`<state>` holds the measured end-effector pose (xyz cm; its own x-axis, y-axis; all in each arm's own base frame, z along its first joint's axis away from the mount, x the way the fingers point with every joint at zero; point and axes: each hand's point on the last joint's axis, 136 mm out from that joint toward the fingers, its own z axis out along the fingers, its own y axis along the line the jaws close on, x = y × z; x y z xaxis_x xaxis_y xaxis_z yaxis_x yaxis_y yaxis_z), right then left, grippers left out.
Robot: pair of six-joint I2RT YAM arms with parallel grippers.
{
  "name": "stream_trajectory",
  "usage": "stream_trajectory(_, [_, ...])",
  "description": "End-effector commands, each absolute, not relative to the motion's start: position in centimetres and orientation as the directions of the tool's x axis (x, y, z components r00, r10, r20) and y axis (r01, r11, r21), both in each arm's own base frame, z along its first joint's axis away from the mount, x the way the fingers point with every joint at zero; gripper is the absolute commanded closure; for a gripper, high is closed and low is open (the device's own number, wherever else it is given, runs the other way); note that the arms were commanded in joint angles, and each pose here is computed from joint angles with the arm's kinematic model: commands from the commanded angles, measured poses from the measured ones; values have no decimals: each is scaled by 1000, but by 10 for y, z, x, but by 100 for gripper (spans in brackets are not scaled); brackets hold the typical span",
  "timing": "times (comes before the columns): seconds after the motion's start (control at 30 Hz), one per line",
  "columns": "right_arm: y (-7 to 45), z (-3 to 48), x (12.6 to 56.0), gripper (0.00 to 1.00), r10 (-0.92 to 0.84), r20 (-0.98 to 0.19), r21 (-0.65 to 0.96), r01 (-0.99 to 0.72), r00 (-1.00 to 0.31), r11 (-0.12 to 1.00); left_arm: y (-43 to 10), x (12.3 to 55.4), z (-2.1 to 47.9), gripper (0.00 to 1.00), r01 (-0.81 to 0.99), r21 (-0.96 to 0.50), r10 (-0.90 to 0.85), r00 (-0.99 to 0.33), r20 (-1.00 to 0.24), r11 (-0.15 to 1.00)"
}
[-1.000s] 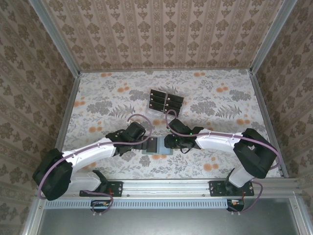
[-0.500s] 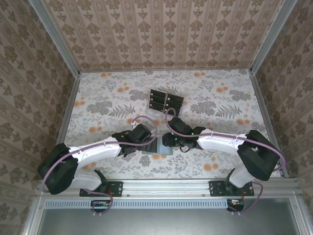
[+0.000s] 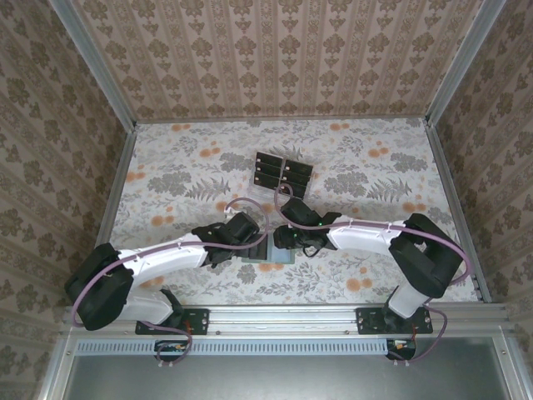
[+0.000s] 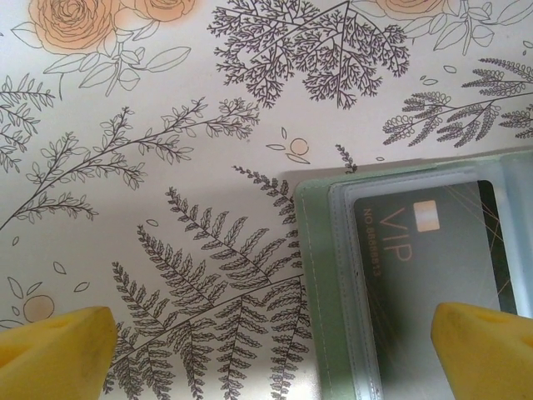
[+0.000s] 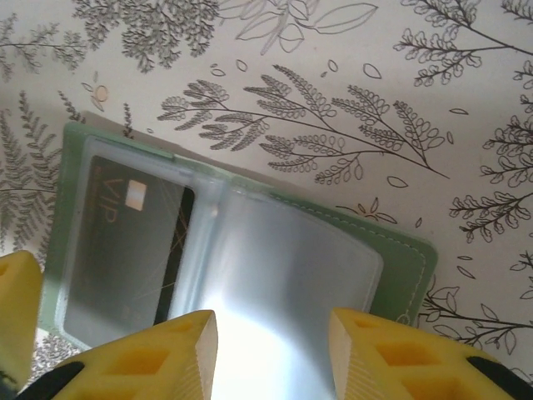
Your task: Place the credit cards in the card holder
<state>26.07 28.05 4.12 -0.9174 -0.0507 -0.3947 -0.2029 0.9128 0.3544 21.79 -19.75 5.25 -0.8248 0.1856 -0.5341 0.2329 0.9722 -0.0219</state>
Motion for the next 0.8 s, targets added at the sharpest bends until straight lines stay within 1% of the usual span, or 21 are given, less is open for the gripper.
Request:
stream_trajectory(0.0, [278, 35, 263, 60, -70, -383, 329, -206, -921, 921, -201, 222, 57, 0, 212, -26, 164, -822, -545, 977])
stream_trajectory(0.27, [281, 18, 258, 58, -71, -332, 341, -190, -940, 921, -202, 220, 55, 0, 223, -31, 170, -822, -543, 974])
stream_trajectory(0.6, [301, 13, 251, 57, 25, -248, 515, -110, -968, 850, -213, 215, 55, 0, 261, -61, 183, -807, -562, 963])
stream_trajectory(0.77, [304, 14, 251, 57, 51, -231, 542, -85, -972, 836, -218, 210, 55, 0, 282, -75, 189, -795, -577, 957])
